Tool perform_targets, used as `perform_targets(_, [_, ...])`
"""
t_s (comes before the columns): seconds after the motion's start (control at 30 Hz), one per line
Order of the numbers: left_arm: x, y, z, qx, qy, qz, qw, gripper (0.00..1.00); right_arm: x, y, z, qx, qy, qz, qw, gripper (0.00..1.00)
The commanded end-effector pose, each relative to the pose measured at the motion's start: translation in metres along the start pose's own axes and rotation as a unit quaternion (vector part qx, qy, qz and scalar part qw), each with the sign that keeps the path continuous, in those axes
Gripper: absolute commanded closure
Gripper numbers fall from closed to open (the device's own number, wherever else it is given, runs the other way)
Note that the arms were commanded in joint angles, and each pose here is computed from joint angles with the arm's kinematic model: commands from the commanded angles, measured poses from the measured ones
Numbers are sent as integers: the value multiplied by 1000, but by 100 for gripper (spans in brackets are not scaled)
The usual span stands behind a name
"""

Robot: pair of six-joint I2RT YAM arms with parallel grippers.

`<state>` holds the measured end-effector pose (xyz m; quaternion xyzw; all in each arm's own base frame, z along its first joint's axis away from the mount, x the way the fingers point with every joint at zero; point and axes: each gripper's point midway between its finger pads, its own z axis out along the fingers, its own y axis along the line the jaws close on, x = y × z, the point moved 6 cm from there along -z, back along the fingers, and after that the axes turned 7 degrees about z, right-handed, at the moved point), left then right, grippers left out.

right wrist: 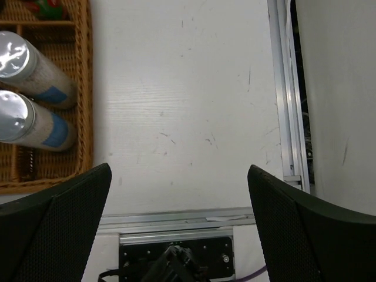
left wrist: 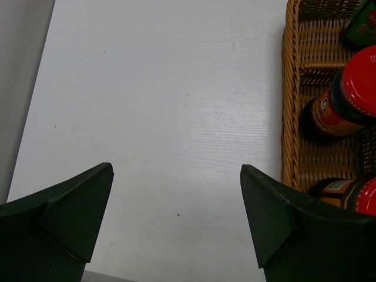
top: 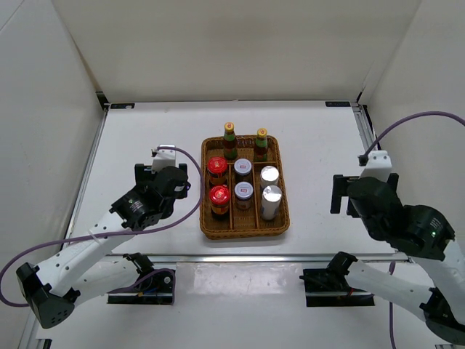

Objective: Organize the condiment bottles

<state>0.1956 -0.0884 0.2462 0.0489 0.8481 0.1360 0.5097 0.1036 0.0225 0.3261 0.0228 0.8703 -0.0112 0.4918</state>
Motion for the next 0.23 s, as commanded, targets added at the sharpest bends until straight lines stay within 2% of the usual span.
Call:
perform_targets(0.0, [-8, -2, 1, 4, -8, -5, 1000, 0, 1, -4, 4, 23, -5, -18, 1000, 0])
perform_targets(0.2, [-8, -1, 1, -1, -8, 1, 1000, 0, 2, -8, 8, 46, -13, -20, 999, 0])
